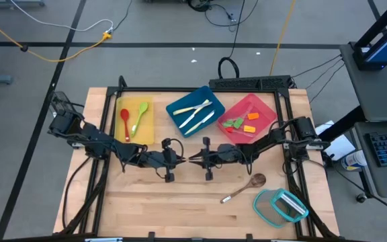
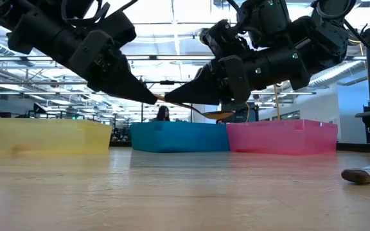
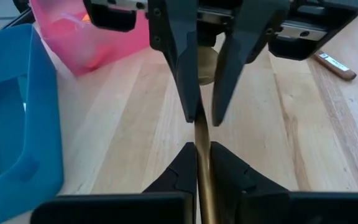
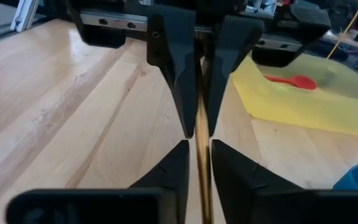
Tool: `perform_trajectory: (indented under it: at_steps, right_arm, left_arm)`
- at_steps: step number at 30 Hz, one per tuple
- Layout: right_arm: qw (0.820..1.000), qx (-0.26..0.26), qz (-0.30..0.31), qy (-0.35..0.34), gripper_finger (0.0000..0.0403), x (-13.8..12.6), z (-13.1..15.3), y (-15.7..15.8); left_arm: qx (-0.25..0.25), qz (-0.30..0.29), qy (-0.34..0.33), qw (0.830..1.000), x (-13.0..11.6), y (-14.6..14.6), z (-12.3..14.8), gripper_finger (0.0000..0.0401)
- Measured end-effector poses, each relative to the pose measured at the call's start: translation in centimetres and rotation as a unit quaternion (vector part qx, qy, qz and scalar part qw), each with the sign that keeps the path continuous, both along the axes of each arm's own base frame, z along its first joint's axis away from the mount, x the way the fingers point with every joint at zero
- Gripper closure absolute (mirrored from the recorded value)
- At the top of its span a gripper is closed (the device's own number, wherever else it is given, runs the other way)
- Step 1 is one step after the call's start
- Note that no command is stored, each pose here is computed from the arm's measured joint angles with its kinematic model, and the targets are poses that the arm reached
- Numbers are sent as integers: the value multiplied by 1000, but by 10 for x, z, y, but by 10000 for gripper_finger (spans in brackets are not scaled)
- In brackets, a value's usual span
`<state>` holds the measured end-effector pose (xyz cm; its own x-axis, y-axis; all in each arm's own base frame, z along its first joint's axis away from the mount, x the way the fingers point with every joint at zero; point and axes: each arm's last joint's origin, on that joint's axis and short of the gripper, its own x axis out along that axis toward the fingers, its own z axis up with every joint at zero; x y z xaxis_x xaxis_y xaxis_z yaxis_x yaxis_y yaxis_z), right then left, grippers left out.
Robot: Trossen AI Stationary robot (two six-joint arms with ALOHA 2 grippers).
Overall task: Pick & Place Kitchen Items
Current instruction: Put the gold spoon into the yellow bin
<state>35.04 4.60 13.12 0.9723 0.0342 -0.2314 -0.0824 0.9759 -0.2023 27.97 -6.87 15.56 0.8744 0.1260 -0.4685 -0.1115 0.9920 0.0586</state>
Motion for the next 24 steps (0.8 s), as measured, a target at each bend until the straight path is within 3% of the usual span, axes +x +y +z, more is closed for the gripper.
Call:
perform_trajectory:
  at_steps: [8, 14, 19, 24]
  right_arm:
    - [1000, -15, 6, -24, 284, -2, 13, 3]
    - [999, -11, 22, -48, 261, -7, 32, 14]
    - [998, -10, 42, -47, 260, -10, 35, 27]
    - [998, -15, 57, -24, 260, -13, 30, 36]
  left_arm:
    - [-8, 2, 23, 1000, -3, -3, -4, 379]
    - [4, 27, 24, 999, -8, -11, -5, 379]
    - [21, 67, 29, 997, -24, -16, 9, 376]
    - [13, 138, 27, 990, -55, -14, 33, 379]
